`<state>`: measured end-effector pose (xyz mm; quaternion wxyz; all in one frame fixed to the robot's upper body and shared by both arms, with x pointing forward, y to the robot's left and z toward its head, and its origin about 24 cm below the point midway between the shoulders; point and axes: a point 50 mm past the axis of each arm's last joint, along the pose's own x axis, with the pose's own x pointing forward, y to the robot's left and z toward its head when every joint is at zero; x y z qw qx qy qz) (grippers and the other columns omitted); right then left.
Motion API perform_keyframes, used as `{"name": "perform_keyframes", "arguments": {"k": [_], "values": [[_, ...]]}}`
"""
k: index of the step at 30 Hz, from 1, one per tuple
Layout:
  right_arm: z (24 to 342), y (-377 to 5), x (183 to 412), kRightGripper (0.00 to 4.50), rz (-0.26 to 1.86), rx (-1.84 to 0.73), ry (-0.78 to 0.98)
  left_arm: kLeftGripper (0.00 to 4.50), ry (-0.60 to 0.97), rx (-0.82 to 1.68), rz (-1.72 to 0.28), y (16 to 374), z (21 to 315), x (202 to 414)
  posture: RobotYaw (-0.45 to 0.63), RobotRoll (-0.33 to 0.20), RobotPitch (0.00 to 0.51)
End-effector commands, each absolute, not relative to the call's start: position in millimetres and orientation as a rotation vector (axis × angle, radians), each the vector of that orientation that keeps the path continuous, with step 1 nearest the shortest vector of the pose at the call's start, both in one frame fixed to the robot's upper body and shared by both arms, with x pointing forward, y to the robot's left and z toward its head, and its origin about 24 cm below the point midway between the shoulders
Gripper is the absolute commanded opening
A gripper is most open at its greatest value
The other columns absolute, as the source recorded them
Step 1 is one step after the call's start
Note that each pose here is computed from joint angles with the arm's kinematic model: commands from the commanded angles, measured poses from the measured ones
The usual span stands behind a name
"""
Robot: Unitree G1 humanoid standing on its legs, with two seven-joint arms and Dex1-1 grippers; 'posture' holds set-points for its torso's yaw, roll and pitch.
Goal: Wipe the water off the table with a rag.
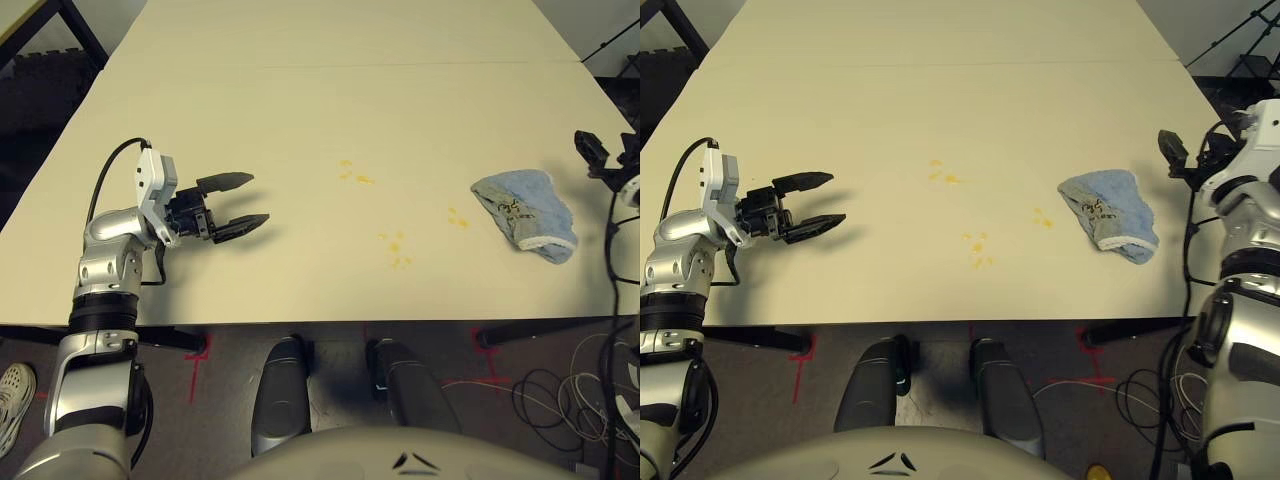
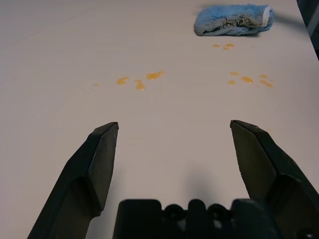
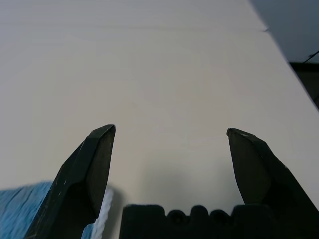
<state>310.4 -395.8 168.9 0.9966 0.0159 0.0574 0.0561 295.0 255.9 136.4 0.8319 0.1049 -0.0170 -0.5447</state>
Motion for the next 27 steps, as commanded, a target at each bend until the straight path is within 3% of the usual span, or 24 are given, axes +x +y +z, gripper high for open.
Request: {"name": "perform_keyframes", "arguments": {"k": [1, 14, 27], "values": [[170, -399, 302, 4.46, 0.203, 0.051, 0.236, 4.50, 0.000, 0.271, -1.187, 255, 135, 293, 0.12, 0.000, 0.178], [139, -374, 298, 4.46, 0.453, 0.105, 0.479, 4.50, -0.038, 0.273, -1.177, 252, 143, 297, 0.12, 0.000, 0.173], [107, -349, 306, 4.46, 0.486, 0.175, 0.559, 4.50, -0.092, 0.317, -1.183, 254, 161, 286, 0.16, 0.000, 0.166]]}}
